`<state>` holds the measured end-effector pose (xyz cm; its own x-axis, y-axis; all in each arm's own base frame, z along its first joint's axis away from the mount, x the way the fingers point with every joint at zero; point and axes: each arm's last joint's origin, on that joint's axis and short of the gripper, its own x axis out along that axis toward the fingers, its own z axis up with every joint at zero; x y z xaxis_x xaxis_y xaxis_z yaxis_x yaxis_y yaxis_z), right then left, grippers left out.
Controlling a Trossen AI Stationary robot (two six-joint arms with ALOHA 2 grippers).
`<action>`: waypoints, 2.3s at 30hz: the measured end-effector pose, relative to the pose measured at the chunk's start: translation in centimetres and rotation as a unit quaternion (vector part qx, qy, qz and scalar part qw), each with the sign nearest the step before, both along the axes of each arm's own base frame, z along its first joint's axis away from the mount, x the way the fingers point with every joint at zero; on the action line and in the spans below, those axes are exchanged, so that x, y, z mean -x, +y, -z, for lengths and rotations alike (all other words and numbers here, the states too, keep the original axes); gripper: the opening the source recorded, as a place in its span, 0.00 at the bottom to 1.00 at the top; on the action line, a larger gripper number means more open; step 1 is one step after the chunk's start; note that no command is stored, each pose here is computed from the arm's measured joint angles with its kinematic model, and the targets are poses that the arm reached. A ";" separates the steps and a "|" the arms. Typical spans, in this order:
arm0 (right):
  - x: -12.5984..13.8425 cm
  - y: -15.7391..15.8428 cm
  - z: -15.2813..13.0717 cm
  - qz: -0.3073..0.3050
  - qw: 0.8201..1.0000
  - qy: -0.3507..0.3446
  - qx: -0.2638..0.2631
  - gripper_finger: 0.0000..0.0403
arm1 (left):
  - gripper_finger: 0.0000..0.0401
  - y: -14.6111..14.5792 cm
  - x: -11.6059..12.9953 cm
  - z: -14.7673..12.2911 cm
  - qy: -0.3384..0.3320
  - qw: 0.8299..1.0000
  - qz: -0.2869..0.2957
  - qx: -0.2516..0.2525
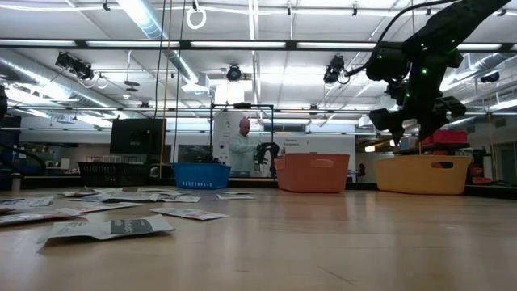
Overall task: Pick & Place First Aid Supplies
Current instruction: Put the towelette pack into the orange bin
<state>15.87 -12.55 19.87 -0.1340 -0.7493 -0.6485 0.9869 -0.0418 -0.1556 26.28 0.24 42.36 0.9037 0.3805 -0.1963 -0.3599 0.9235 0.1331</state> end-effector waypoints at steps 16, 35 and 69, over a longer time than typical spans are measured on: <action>-3.7 3.3 -3.8 -0.292 0.946 -0.141 0.023 0.67 | 0.73 -0.1 0.0 0.0 0.000 1.000 0.013 0.003; -6.6 11.4 -5.9 -0.555 0.799 -0.229 0.017 0.66 | 0.73 -0.6 0.8 2.5 0.124 0.985 0.084 0.082; -6.7 13.1 -6.0 -0.570 0.789 -0.227 0.029 0.66 | 0.73 -4.2 1.6 10.3 0.179 0.965 0.129 0.140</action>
